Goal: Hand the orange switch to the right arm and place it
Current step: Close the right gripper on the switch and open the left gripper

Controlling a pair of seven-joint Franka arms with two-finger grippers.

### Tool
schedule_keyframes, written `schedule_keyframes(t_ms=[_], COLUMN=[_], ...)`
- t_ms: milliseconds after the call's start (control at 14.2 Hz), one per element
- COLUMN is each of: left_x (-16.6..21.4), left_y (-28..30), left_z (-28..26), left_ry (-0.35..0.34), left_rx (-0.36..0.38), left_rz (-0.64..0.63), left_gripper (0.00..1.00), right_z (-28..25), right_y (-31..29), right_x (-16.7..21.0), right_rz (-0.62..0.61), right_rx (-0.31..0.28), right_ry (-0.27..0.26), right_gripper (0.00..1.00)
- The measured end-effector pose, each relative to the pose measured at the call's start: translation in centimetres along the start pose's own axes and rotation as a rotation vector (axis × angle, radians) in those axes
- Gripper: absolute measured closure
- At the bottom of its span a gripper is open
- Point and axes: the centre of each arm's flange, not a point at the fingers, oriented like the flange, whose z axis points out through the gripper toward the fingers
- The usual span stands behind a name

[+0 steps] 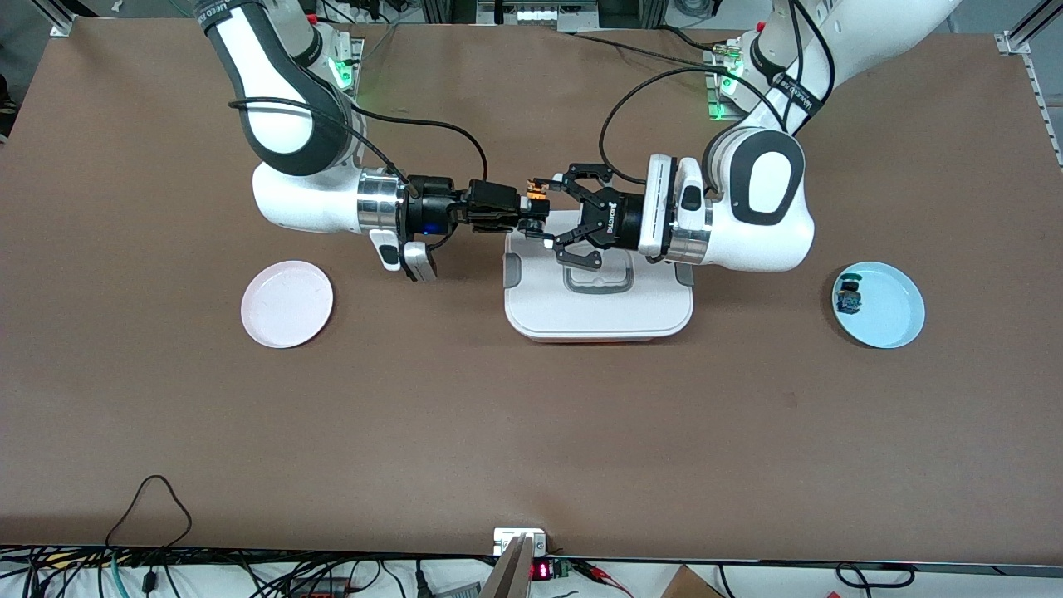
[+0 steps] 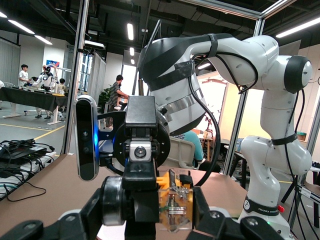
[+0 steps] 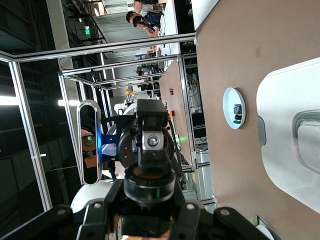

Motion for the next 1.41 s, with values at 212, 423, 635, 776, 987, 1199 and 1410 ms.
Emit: schedule_keyframes(t_ms=[212,423,635,776,987,1199,1410], left_x=[0.0,-0.1,-0.1,-0.1,0.1,1.2,3.2], left_y=[0.0,0.0,-0.1,-0.2,-0.7,-1.2,-1.7], left_z=[0.0,0.0,-0.3,-0.5,-2.0,-5.3,-9.6], left_ry=[0.0,-0.001,0.0,0.001,-0.014,-0.087,-0.204], left_rx=[0.0,-0.001,0.004,0.008,0.005,-0.078,-0.149], left_rz=[0.0,-0.001,0.0,0.0,0.014,0.002,-0.078], left_gripper=[0.28,0.05,0.0,0.0,0.0,0.0,0.0], right_z=[0.0,0.1,0.0,-0.1,-0.5,-1.6,-3.7], right_y=[0.0,-0.2,-0.3,-0.3,-0.6,-0.9,-0.7], right_x=[0.0,-0.1,-0.1,0.0,0.2,0.5,0.6], right_rz=[-0.006,-0.01,-0.011,-0.011,-0.014,-0.03,-0.029], right_rx=[0.0,0.002,0.003,0.003,0.006,0.003,-0.003], right_ry=[0.0,-0.002,-0.001,0.001,0.008,0.021,0.026], right_gripper=[0.58,0.58,0.58,0.58,0.58,0.58,0.58])
